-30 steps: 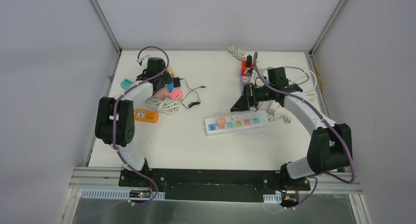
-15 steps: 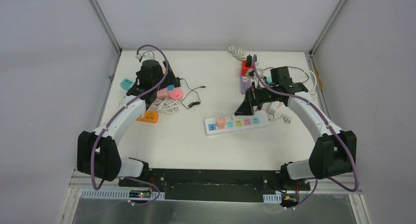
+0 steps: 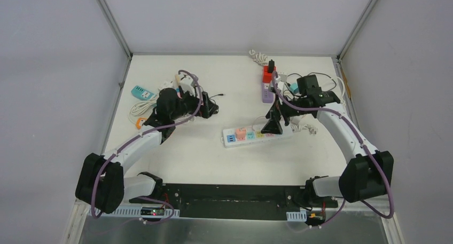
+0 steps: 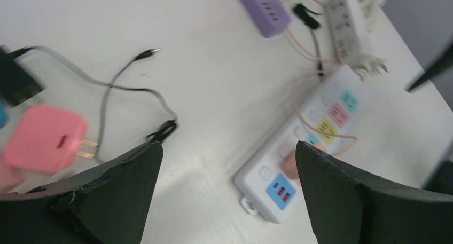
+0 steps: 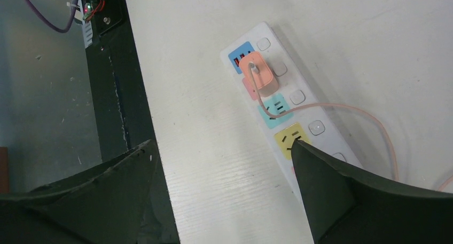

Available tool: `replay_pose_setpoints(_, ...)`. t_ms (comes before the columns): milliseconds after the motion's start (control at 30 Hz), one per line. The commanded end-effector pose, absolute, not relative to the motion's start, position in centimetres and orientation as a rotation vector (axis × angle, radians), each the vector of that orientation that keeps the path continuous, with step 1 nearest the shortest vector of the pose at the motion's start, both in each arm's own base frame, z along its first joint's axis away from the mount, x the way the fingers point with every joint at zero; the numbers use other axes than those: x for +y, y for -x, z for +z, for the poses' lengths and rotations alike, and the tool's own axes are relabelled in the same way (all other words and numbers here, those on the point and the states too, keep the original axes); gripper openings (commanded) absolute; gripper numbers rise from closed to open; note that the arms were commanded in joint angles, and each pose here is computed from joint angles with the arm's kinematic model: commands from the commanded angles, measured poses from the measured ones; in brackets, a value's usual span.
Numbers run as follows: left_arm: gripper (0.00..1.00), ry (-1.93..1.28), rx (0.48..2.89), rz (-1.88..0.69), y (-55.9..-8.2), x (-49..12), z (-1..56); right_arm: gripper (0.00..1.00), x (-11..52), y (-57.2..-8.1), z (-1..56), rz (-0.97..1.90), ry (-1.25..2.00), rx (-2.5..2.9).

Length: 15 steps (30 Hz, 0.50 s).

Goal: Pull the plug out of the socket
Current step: Remove the plug from the socket.

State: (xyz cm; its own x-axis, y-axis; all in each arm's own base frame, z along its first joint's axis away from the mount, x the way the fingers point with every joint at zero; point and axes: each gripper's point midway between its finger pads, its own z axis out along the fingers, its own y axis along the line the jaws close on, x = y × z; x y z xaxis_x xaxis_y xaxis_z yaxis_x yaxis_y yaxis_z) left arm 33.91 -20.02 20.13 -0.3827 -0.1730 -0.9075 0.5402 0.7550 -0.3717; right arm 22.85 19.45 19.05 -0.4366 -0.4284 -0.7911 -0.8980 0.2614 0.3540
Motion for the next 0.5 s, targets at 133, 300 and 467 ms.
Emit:
replay_pose_setpoints(133,0.99,-0.774,1.449,-0.893,-28.0,-26.8,23.2,1.00,18.8,-22.6,17.9,1.091,1.326,1.951)
replay_pose_setpoints(300,0.99,-0.810,1.460,-0.845,-27.7,-26.9,22.0,1.00,18.6,-22.5,17.6,1.068,1.359,1.929)
replay_pose_setpoints(467,0.99,-0.804,1.507,-0.856,-27.3,-27.3,22.1,1.00,18.2,-22.4,17.4,1.023,1.387,1.918)
